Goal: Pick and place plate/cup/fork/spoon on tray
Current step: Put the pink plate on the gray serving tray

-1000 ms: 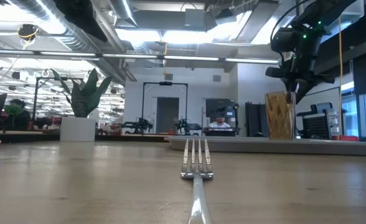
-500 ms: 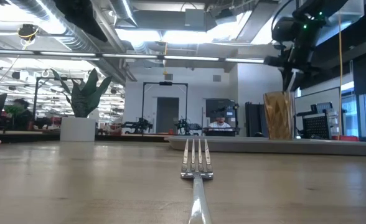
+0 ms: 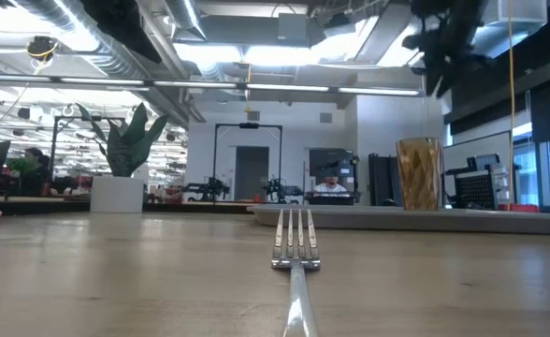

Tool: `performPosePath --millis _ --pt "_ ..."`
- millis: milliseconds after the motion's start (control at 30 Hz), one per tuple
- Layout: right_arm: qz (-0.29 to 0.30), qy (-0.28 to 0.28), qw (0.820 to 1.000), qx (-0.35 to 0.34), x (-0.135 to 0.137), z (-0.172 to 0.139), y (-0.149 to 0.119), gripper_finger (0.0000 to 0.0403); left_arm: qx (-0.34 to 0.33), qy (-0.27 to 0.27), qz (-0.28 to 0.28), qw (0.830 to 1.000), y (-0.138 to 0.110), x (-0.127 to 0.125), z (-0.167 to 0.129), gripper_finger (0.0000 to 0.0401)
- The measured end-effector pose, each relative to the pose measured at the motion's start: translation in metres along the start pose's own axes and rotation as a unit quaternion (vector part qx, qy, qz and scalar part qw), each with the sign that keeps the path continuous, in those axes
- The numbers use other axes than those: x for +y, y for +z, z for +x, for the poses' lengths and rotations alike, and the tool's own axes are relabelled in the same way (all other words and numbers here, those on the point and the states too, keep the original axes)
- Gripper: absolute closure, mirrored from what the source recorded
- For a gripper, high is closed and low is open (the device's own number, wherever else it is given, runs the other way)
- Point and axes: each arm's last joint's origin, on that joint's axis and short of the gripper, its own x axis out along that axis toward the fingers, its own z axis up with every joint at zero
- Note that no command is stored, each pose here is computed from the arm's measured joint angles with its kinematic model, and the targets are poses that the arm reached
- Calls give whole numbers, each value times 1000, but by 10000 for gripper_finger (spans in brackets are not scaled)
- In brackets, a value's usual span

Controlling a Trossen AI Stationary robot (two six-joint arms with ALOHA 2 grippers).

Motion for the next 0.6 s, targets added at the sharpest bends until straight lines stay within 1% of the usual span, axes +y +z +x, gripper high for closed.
performPosePath --millis 100,167,233,333,433,500,533,600 --pt "-46 28 998 23 12 -16 -8 311 0 0 -8 1000 0 0 0 401" --pt "-71 37 996 35 21 -22 -15 327 -1 -4 -41 999 0 0 0 401" --pt "-99 48 993 45 29 -26 -21 350 -3 -13 -69 998 0 -1 0 401" --pt "-156 83 982 62 44 -29 -33 389 -3 -15 -77 997 0 -1 0 401" --pt "-207 126 967 73 59 -33 -45 395 -3 -15 -77 997 0 -1 0 401" --pt "-227 150 959 84 67 -36 -53 395 -3 -15 -77 997 0 -1 0 401" --pt "-229 163 955 92 70 -37 -56 395 -3 -15 -77 997 0 -1 0 401" --pt "-213 174 956 101 77 -39 -61 394 -3 -15 -78 997 0 -1 0 401"
